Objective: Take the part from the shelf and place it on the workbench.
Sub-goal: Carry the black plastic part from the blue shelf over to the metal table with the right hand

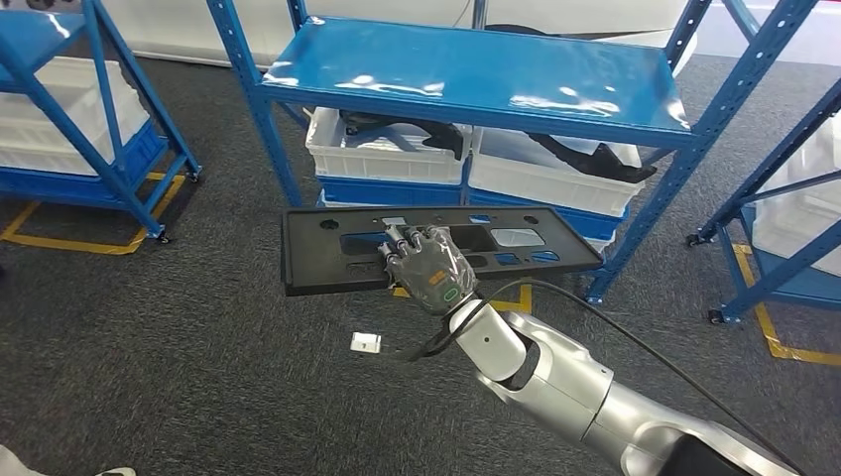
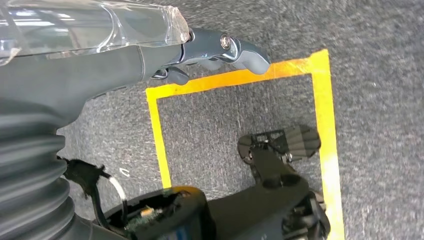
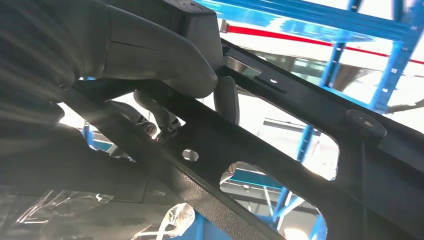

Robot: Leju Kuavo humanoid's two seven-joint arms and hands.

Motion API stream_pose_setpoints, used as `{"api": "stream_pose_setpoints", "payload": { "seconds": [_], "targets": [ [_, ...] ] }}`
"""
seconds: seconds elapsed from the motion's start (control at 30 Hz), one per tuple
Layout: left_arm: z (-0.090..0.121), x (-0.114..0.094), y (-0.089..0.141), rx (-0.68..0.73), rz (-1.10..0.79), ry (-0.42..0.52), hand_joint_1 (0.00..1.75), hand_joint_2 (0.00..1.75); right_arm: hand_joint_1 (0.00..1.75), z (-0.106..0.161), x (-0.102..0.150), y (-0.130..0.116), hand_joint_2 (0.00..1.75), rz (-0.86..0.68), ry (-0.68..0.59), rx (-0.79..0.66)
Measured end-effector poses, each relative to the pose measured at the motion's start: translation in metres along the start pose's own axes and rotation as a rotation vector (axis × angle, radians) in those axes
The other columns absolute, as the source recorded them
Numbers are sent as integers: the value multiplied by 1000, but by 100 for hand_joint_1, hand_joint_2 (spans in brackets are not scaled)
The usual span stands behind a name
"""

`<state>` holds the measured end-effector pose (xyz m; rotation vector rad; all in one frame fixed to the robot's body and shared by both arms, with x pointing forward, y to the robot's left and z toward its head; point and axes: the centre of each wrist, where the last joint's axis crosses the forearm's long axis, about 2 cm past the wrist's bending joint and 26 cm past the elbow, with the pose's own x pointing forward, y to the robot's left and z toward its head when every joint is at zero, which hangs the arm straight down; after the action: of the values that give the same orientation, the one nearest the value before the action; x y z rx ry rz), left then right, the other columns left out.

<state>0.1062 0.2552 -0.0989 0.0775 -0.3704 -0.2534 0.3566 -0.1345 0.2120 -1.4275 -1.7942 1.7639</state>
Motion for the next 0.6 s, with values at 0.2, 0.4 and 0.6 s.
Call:
{"api": "stream_pose_setpoints", "payload": {
  "seconds": [0.2,0.4,0.6],
  "targets": [
    [0,-1,1,2,-3,5,0,175,175,1,-1,0,175,1,7,2],
    [0,0,0,5,-14,6,0,175,175,1,-1,-3,175,0,9,-4],
    [0,0,1,10,-18,5,0,175,175,2,0,-3,175,-3,8,-5]
  ]
}}
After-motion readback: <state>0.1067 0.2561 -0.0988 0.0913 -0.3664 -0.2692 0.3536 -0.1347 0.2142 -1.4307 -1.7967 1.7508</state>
